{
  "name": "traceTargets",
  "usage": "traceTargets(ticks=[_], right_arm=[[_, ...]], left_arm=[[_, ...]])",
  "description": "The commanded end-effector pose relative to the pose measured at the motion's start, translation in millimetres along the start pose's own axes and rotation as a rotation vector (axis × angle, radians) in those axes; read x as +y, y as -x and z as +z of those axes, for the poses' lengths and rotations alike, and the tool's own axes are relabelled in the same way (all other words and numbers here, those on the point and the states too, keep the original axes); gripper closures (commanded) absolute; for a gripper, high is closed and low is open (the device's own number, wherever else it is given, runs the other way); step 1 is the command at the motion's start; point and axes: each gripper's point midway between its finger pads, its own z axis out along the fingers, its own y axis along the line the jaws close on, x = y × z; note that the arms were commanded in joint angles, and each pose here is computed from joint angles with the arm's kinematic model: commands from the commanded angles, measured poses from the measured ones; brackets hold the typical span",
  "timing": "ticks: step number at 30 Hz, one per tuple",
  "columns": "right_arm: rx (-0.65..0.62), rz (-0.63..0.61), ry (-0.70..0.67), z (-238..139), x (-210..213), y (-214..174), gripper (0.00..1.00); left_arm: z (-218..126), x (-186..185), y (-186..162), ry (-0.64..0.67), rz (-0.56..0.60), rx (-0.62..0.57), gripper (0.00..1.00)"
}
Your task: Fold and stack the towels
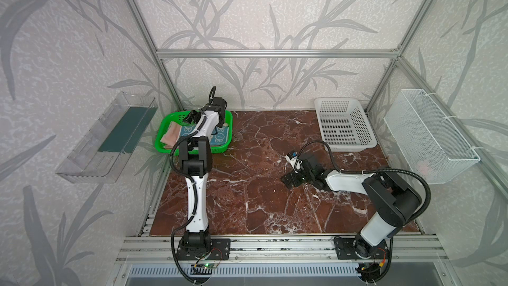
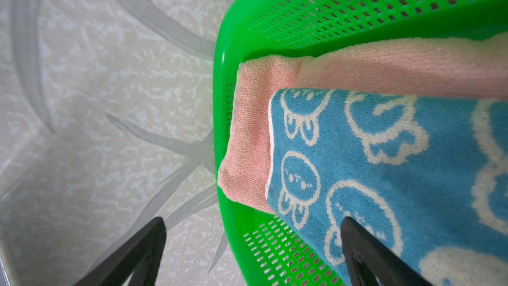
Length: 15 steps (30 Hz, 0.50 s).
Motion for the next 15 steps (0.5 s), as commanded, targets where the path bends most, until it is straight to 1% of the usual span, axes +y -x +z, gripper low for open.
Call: traceTargets(ticks=[1, 4, 7, 10, 13, 15], right_arm=[[-0.009, -0.023, 0.005, -4.9, 4.8, 13.6, 0.01], [-0.021, -0.027, -0.013, -10.0, 4.2, 21.4, 0.01], [-0.025, -0.031, -0.049, -16.8, 0.2, 27.0, 0.01], [-0.022, -0.033, -0.115, -28.1, -9.2, 28.6, 0.01], [-0.014, -0.044, -0.226, -45.7, -25.4, 26.6, 0.01], [0.0, -0.034, -0.332, -61.6, -42.1, 21.2, 0.01]], left_arm=[[-39.1, 20.7, 3.1, -0.065, -0.093, -0.068, 0.01], [-72.4, 15.8, 5.8, -0.163, -0.134, -0.143, 0.01], [-107.3, 6.7, 3.9, -0.247, -0.15, -0.247, 0.01], [-142.1, -4.6, -7.4, -0.399, -0.185, -0.333, 0.01], [-168.2, -7.9, -25.0, -0.557, -0.271, -0.401, 0.01], [-181.8, -12.4, -40.0, -0.663, -0.324, -0.444, 0.01]])
